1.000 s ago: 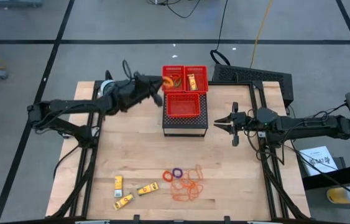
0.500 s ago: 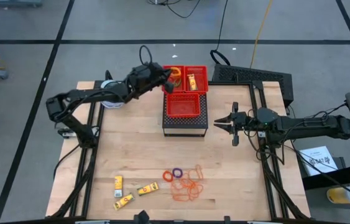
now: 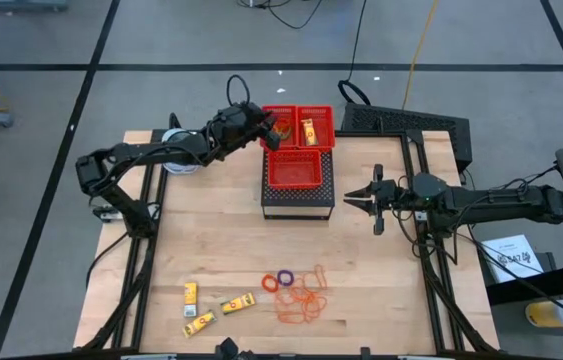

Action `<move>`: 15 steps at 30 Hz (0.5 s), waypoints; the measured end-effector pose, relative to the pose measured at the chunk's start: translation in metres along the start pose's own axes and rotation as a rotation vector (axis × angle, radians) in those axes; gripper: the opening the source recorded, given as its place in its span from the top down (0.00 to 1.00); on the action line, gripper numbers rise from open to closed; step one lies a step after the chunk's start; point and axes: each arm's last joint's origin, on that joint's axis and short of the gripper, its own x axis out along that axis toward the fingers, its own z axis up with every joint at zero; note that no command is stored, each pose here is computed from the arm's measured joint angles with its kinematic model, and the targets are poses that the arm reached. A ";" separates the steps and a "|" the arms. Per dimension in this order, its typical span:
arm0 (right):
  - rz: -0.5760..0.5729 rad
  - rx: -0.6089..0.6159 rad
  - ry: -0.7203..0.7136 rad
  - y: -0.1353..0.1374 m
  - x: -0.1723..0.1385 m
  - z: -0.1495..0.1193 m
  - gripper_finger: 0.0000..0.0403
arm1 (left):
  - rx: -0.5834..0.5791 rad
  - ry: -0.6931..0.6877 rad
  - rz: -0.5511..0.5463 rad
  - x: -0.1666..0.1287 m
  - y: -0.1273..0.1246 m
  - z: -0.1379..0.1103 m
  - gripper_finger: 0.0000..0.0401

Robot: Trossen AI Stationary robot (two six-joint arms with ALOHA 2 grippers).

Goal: Pick & Place Office Desk Supplies
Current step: Put the orange spring keychain in the top left red bin on the shelf

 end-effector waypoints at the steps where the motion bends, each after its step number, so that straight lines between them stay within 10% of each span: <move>1: 0.000 0.000 0.001 0.000 0.000 0.000 0.88 | 0.006 0.002 -0.005 0.000 -0.001 0.000 0.66; 15: 0.000 0.000 0.010 0.000 0.000 -0.001 0.88 | 0.041 0.088 -0.624 -0.064 -0.061 0.017 0.57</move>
